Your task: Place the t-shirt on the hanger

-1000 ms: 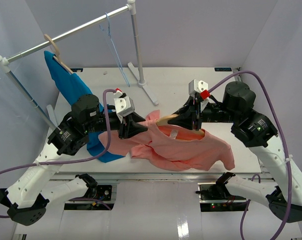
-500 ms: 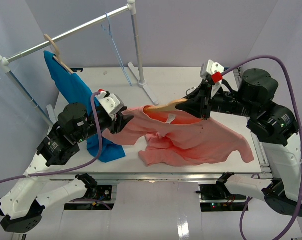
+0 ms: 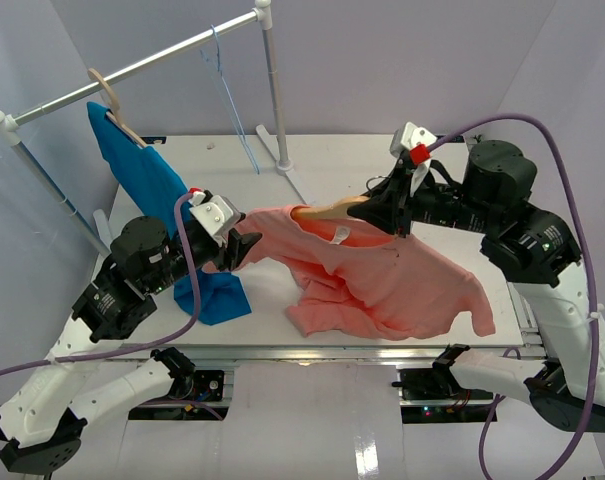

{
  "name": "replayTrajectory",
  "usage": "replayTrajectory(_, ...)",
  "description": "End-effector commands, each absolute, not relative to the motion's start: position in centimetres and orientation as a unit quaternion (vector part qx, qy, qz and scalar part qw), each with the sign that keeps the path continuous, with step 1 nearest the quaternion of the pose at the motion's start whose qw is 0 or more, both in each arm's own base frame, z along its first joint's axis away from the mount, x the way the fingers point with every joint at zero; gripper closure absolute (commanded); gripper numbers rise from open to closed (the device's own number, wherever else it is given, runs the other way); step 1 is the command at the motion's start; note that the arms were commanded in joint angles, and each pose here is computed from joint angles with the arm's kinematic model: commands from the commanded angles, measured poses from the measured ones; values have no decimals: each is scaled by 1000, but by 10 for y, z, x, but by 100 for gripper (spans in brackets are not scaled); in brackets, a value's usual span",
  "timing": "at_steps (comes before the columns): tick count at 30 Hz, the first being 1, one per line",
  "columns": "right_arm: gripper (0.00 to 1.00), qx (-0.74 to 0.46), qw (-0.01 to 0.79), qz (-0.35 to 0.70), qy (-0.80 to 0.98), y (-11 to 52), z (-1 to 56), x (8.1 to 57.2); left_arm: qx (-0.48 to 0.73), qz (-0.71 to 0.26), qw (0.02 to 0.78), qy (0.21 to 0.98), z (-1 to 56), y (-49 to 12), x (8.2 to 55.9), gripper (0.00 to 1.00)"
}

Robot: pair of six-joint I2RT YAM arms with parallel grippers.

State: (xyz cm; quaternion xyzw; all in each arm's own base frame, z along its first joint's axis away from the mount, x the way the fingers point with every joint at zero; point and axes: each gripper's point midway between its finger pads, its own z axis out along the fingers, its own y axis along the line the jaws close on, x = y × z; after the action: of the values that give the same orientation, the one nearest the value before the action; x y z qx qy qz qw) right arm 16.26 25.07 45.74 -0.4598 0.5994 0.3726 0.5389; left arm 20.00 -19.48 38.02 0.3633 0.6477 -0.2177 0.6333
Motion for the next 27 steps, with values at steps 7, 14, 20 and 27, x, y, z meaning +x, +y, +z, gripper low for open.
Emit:
replayTrajectory(7,92,-498,531,438,527,269,436,141,481,-365,578,549,410,-261,164,41)
replayTrajectory(14,92,-510,521,462,505,276,424,135,536,-452,497,511,398,-293,143,43)
replayTrajectory(20,92,-516,517,474,492,280,417,133,546,-490,459,501,387,-311,144,48)
replayTrajectory(27,92,-518,509,477,494,282,407,134,553,-530,413,493,381,-320,137,74)
